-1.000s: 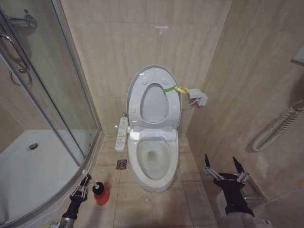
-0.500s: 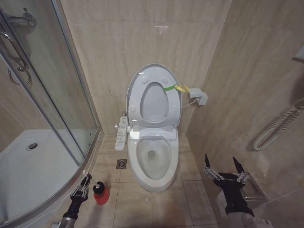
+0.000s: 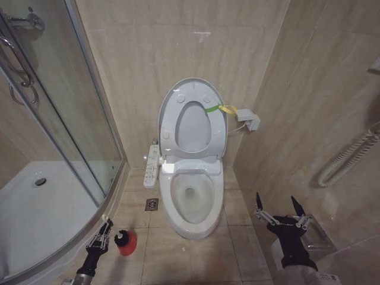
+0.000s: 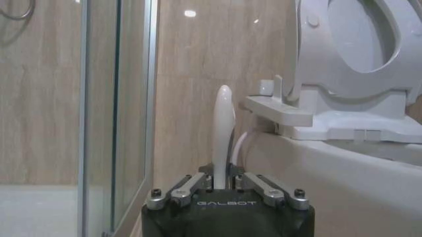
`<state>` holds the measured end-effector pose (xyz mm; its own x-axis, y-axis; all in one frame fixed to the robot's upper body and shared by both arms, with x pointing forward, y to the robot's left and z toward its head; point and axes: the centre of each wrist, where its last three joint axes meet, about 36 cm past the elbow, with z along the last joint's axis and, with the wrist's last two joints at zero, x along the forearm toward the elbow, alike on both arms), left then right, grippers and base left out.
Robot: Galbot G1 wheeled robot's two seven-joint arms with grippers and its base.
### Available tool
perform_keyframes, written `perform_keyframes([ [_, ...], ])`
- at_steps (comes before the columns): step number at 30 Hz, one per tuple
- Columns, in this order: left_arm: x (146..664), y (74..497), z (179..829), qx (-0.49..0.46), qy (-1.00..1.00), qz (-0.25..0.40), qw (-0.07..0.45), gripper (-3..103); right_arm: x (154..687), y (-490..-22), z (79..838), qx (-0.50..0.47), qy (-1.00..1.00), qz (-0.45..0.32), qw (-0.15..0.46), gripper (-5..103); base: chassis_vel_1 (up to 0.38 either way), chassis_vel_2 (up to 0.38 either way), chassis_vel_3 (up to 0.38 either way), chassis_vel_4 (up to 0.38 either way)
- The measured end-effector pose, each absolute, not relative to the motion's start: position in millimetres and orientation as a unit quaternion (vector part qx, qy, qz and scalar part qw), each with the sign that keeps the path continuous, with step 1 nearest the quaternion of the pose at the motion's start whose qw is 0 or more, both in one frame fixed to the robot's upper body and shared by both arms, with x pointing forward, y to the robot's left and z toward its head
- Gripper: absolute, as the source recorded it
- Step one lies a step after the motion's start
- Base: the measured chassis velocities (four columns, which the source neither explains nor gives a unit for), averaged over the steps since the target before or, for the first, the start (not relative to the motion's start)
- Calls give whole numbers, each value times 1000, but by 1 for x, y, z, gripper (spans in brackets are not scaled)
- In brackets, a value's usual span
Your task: Open the toilet lid, clean the toilet bowl with a toilet brush, close the toilet lid, and flush.
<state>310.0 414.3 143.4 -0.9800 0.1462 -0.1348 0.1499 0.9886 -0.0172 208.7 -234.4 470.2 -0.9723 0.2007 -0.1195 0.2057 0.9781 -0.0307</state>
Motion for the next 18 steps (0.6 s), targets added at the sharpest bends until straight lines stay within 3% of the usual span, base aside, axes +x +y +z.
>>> perform_keyframes([
  [18,322,426,141,80,995,-9,61,15,209,-234,470,102,993,-21,58,100,0,0,0,0],
])
